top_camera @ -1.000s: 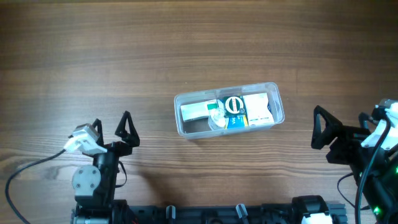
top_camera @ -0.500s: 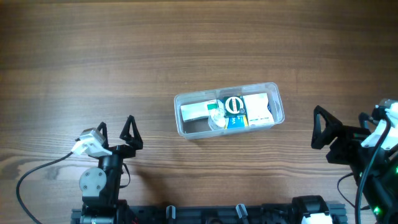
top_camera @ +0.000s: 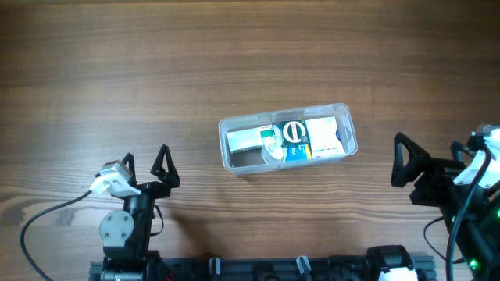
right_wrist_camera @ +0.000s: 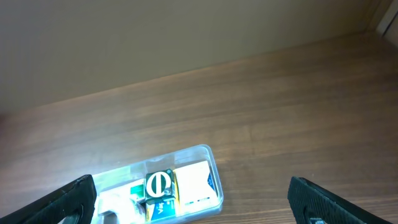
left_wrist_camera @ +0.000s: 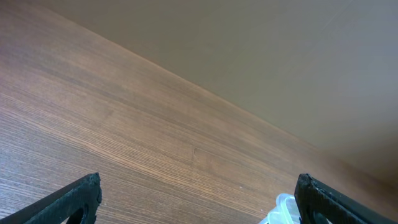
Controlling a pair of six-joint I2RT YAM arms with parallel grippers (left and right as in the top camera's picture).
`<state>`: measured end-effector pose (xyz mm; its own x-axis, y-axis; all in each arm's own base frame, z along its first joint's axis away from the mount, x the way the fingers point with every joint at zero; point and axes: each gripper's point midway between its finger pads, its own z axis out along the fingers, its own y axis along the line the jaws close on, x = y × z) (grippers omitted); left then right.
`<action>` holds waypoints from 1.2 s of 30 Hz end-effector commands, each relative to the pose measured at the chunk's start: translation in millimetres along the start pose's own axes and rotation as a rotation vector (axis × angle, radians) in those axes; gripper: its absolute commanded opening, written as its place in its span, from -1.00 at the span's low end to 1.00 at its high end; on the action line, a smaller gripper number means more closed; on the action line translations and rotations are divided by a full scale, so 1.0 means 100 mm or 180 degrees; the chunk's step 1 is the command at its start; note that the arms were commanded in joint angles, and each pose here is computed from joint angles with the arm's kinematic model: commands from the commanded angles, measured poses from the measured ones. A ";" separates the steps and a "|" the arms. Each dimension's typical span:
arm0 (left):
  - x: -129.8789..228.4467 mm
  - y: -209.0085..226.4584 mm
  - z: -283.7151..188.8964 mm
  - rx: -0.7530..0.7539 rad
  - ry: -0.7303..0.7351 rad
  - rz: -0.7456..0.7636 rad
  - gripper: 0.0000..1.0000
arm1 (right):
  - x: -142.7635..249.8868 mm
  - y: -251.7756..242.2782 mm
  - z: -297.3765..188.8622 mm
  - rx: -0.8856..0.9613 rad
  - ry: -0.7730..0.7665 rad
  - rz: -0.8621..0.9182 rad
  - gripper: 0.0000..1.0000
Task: Pack container
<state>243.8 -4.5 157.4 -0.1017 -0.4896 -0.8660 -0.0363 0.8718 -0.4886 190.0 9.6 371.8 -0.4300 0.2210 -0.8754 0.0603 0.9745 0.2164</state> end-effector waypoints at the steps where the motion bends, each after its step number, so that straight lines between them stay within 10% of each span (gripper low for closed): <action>1: 0.01 -0.02 0.00 0.0047 -0.0007 0.0063 1.00 | -0.01 -0.02 0.02 0.0046 0.0003 -0.0054 0.99; 14: 0.01 -0.02 0.00 0.0046 -0.0008 0.0063 0.99 | -0.42 0.02 0.17 0.0085 -0.0724 -0.1018 0.99; 36: 0.01 -0.02 0.00 0.0046 -0.0008 0.0063 0.99 | 1.50 -0.29 1.22 -0.0355 -0.0950 -0.0691 1.00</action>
<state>243.9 -4.5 157.7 -0.0994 -0.4896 -0.8663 -0.0350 0.8717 -0.4887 233.5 18.4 185.2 -0.1744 0.0096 -0.9846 -0.1002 0.9946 0.0274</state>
